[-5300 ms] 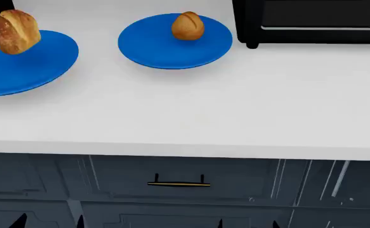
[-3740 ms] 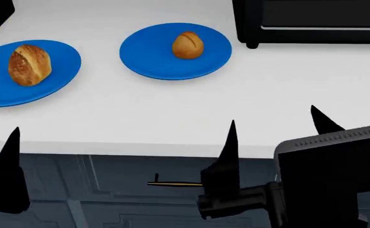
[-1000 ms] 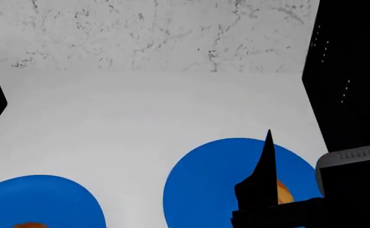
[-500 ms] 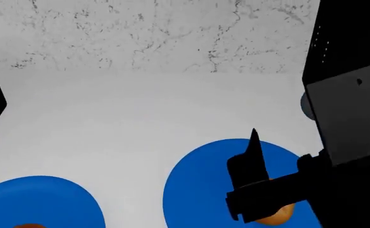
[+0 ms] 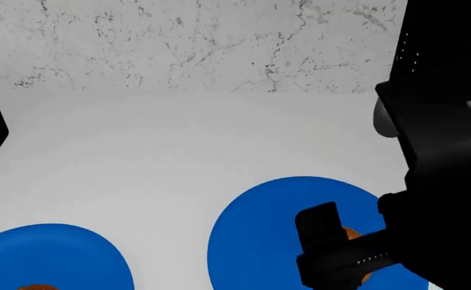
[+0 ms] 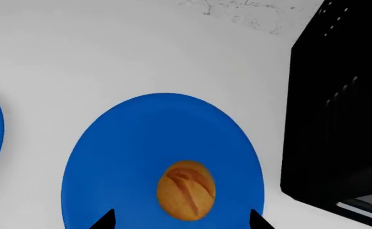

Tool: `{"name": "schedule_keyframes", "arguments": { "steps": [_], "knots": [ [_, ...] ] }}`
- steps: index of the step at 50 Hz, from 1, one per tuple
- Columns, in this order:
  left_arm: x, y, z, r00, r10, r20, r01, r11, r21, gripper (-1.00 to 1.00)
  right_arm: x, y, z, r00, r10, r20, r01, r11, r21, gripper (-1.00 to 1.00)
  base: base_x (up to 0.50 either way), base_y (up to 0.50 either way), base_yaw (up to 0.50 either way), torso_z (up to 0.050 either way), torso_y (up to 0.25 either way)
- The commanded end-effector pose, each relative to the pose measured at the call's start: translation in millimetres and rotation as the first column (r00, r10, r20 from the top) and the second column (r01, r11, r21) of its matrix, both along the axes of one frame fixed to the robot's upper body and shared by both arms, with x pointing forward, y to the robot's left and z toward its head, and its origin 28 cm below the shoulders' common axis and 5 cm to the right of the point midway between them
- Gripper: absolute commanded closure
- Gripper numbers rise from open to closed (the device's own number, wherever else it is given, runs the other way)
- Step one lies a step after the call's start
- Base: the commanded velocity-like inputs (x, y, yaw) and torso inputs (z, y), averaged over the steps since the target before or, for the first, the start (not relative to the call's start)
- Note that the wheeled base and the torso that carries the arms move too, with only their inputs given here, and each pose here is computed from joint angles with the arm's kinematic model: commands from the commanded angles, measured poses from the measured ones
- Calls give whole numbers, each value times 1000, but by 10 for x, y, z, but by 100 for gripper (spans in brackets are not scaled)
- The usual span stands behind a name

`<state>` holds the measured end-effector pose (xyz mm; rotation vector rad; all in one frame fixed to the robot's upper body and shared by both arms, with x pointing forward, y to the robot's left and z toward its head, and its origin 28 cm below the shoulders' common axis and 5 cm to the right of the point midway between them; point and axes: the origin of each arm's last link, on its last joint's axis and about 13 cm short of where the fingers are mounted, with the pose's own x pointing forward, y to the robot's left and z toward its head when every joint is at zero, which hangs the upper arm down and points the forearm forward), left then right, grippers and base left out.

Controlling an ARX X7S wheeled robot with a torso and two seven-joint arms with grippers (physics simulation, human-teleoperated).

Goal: Place all breads on the cutting board.

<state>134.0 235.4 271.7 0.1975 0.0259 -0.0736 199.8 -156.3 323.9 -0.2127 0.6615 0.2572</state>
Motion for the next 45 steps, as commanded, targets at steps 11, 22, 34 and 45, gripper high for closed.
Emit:
{"name": "schedule_keyframes", "arguments": {
  "steps": [11,22,34,45],
  "knots": [
    [-24,4,-53,1000,10,5,-10,1000,1,-100,393,-103,-152,992,-88,-92,91,996,24,-100,0,0,0,0,0],
    [-34,25,-51,1000,19,7,-19,1000,-5,-100,529,-121,-363,981,-111,-157,119,992,40,-100,0,0,0,0,0],
    [-4,14,-109,1000,14,-16,-14,1000,-22,-100,549,-102,-596,975,-103,-199,114,992,49,-100,0,0,0,0,0],
    [-25,24,-112,1000,20,-13,-20,1000,-24,-100,587,-117,-717,971,-108,-215,124,991,60,-100,0,0,0,0,0]
  ]
}}
